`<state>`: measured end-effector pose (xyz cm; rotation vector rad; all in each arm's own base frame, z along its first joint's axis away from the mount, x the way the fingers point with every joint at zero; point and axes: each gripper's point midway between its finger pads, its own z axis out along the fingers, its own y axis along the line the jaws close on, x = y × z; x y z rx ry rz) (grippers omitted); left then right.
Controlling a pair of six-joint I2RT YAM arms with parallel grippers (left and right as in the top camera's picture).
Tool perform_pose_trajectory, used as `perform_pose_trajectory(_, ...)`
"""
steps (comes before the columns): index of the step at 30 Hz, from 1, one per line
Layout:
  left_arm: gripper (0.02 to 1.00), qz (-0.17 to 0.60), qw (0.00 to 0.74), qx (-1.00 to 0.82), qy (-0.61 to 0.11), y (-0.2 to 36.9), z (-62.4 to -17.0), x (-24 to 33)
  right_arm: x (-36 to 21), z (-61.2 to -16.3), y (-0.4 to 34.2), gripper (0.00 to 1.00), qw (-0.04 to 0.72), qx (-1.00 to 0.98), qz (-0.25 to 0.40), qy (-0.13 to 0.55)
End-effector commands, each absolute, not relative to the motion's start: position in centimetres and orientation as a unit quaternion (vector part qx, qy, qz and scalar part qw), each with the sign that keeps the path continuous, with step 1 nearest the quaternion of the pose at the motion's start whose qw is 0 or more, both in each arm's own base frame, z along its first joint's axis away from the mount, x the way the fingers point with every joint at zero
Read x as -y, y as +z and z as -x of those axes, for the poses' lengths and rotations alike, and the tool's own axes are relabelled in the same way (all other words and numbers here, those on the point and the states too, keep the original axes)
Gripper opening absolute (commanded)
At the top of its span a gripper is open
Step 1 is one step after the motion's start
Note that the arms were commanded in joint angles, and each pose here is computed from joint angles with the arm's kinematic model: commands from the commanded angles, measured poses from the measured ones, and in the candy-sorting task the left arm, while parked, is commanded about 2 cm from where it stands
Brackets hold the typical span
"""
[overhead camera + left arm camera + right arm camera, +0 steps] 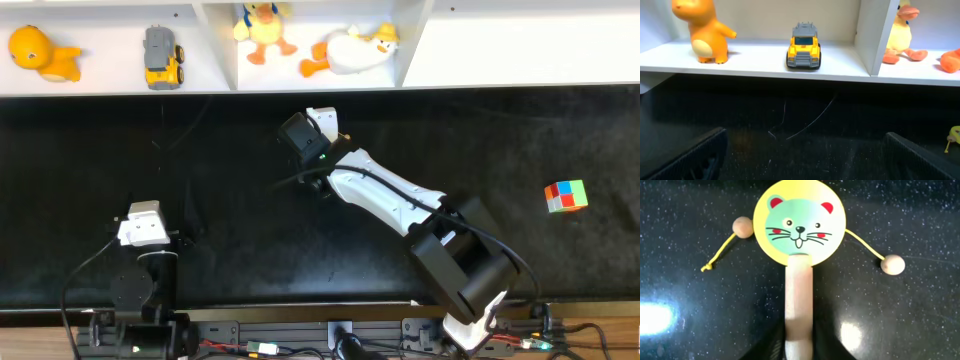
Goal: Store Toys
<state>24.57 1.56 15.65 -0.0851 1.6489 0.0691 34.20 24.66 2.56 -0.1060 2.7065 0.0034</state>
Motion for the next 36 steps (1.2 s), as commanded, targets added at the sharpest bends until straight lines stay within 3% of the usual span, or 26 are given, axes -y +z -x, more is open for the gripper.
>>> perform_pose_trajectory(1,0.998,0.032,0.681,-0.731,0.041,15.8,-24.5,-1.7,-25.2,-34.8,2.8,0.200,0.220,-0.975,0.037,0.004)
perform_pose_trajectory(4,0.998,0.032,0.681,-0.731,0.041,15.8,-24.5,-1.7,-25.2,-34.8,2.8,0.097,0.220,-0.975,0.038,0.005)
perform_pose_trajectory(18,0.998,0.032,0.681,-0.731,0.041,15.8,-24.5,-1.7,-25.3,-33.3,4.1,0.084,0.212,-0.976,0.051,0.000)
perform_pose_trajectory(36,0.998,0.032,0.681,-0.731,0.041,15.8,-24.5,-1.7,-20.5,-30.3,11.1,0.047,0.229,-0.972,0.048,-0.039)
